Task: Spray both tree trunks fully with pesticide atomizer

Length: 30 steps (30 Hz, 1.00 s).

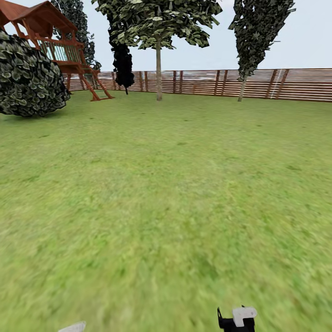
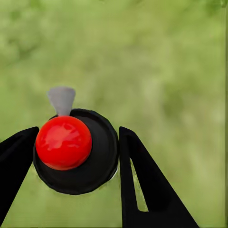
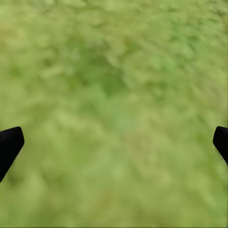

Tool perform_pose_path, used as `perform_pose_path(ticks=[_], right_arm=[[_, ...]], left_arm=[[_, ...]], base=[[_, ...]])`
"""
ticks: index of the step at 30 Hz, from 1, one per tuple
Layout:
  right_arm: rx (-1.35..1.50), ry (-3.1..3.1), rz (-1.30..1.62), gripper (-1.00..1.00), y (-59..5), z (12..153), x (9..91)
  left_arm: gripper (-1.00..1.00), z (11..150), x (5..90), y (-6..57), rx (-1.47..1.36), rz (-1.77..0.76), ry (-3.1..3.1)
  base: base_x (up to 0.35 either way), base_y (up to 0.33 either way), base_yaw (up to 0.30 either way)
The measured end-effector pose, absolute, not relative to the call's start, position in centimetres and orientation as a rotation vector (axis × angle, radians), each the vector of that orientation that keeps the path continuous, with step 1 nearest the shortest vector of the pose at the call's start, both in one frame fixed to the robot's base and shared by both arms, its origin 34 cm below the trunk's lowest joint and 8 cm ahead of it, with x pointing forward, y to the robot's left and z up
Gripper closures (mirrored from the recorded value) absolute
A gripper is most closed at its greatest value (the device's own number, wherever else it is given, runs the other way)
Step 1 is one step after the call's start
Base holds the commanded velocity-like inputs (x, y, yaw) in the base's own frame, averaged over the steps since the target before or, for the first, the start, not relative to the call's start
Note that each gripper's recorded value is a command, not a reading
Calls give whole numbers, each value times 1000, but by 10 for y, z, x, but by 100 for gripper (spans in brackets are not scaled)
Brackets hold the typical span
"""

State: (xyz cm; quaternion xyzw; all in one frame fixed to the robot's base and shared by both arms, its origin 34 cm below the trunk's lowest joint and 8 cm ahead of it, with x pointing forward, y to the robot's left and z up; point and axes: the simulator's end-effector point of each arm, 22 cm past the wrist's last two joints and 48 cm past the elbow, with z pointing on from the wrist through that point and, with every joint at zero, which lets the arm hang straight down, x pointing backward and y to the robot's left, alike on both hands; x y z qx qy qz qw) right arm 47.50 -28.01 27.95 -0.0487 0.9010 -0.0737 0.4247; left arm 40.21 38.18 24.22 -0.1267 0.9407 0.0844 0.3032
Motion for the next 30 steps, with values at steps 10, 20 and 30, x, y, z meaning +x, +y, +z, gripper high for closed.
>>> perform_pose_path(ticks=[10, 20, 30], right_arm=[[-124, 2256, -181, -100, -279, 279, 474], [-123, 2257, -183, -100, -280, 278, 474], [-123, 2257, -183, -100, -280, 278, 474]], left_arm=[[100, 242, 401, 384, -340, 228, 2494], [100, 241, 401, 384, -340, 228, 2496], [100, 242, 400, 389, -341, 237, 2495]], base=[[340, 0, 68], [339, 0, 43], [339, 0, 0]])
